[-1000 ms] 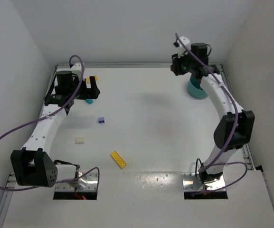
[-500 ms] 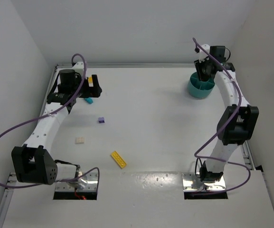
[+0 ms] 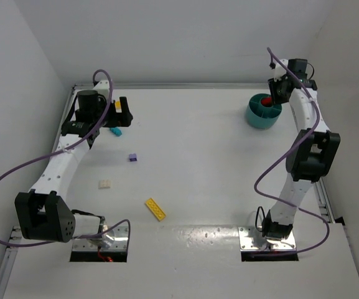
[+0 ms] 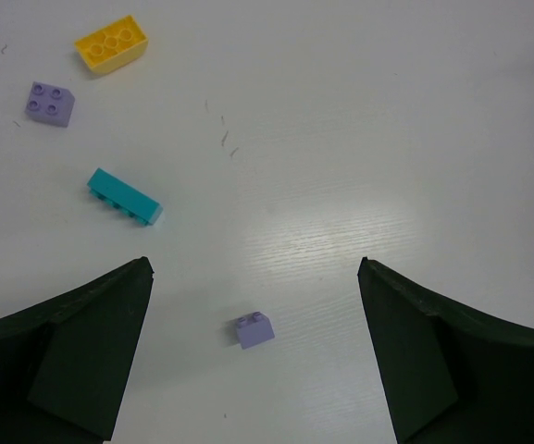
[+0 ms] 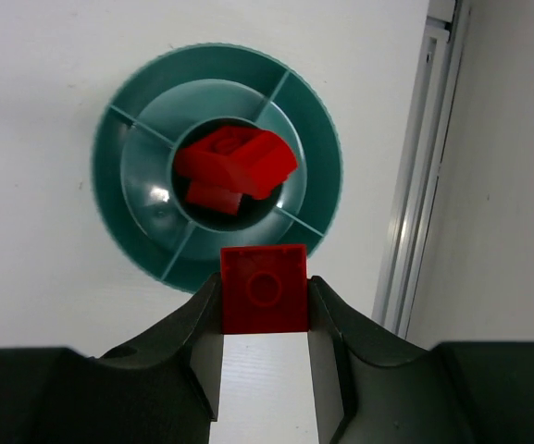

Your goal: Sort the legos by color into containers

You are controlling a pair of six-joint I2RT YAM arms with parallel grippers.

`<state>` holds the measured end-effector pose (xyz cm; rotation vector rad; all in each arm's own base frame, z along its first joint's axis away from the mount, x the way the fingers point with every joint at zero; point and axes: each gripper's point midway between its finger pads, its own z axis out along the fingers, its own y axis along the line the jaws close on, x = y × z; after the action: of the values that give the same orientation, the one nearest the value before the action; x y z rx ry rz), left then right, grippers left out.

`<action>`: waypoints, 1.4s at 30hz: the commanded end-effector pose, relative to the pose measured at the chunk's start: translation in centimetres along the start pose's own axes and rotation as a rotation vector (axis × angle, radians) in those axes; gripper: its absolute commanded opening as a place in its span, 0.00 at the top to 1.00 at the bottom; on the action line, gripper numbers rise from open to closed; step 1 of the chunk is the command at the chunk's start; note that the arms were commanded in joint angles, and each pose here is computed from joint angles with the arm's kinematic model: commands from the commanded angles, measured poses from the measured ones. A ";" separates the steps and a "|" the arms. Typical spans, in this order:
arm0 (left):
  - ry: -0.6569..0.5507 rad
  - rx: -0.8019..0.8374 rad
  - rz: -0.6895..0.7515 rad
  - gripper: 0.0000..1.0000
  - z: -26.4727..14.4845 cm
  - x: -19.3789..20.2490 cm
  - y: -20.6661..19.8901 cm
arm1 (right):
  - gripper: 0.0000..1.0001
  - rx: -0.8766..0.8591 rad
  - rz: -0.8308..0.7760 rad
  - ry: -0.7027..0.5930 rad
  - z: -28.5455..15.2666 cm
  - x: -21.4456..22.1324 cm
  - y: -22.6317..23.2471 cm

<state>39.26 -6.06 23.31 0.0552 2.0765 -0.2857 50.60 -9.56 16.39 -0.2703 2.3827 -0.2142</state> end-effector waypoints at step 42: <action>-0.041 -0.008 -0.004 0.00 0.4 -1.8 0.1 | 1.00 -0.090 0.078 -0.083 4.8 -3.4 0.3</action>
<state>39.59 -5.90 22.27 0.0467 2.1041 -0.2762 54.92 -9.38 12.98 -0.2272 2.3866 -0.0834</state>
